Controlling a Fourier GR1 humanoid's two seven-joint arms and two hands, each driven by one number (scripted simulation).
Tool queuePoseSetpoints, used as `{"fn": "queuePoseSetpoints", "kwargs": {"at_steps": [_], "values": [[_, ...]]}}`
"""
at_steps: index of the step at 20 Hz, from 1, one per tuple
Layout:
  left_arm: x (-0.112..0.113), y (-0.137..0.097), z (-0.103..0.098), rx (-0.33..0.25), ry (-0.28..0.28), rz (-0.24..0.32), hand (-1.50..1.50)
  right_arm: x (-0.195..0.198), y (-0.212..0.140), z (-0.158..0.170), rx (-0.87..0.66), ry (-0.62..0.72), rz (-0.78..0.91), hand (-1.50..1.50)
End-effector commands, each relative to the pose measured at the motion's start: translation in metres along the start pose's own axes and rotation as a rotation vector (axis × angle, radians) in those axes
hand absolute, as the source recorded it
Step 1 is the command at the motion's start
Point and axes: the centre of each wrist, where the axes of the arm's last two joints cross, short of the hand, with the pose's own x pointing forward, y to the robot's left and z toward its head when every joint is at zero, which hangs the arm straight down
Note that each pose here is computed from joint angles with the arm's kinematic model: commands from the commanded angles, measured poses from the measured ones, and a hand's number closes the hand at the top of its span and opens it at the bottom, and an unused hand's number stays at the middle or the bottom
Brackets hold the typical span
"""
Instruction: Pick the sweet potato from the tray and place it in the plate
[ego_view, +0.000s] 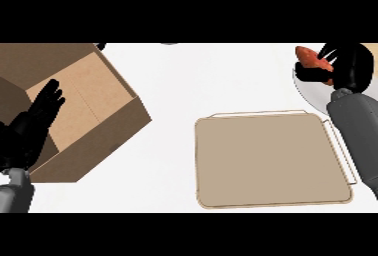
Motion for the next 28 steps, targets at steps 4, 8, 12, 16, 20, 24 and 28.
{"fn": "queuePoseSetpoints", "kwargs": {"at_steps": [4,8,12,16,20,24,28], "values": [[-0.032,-0.032,-0.003,-0.052,0.073,0.08,0.0,-0.054,-0.024,-0.021,-0.045,0.087,0.011,1.5],[-0.032,-0.027,-0.004,-0.051,0.068,0.071,0.0,-0.093,-0.031,-0.017,0.017,0.108,0.124,1.5],[-0.028,-0.047,-0.006,-0.055,0.066,0.081,0.0,-0.11,-0.029,-0.012,0.173,0.138,0.116,1.5],[-0.021,-0.042,-0.009,-0.063,0.067,0.065,0.0,-0.131,-0.047,-0.018,0.274,0.214,-0.011,-1.5],[-0.022,-0.035,-0.008,-0.061,0.063,0.086,0.0,-0.149,-0.045,-0.006,0.228,0.105,-0.053,-1.5],[-0.018,-0.037,-0.006,-0.078,0.073,0.092,0.0,-0.122,-0.044,-0.021,0.121,-0.054,-0.125,-1.5],[-0.028,-0.034,-0.003,-0.059,0.083,0.083,0.0,-0.096,-0.045,-0.033,0.082,-0.183,-0.384,-1.5]]}}
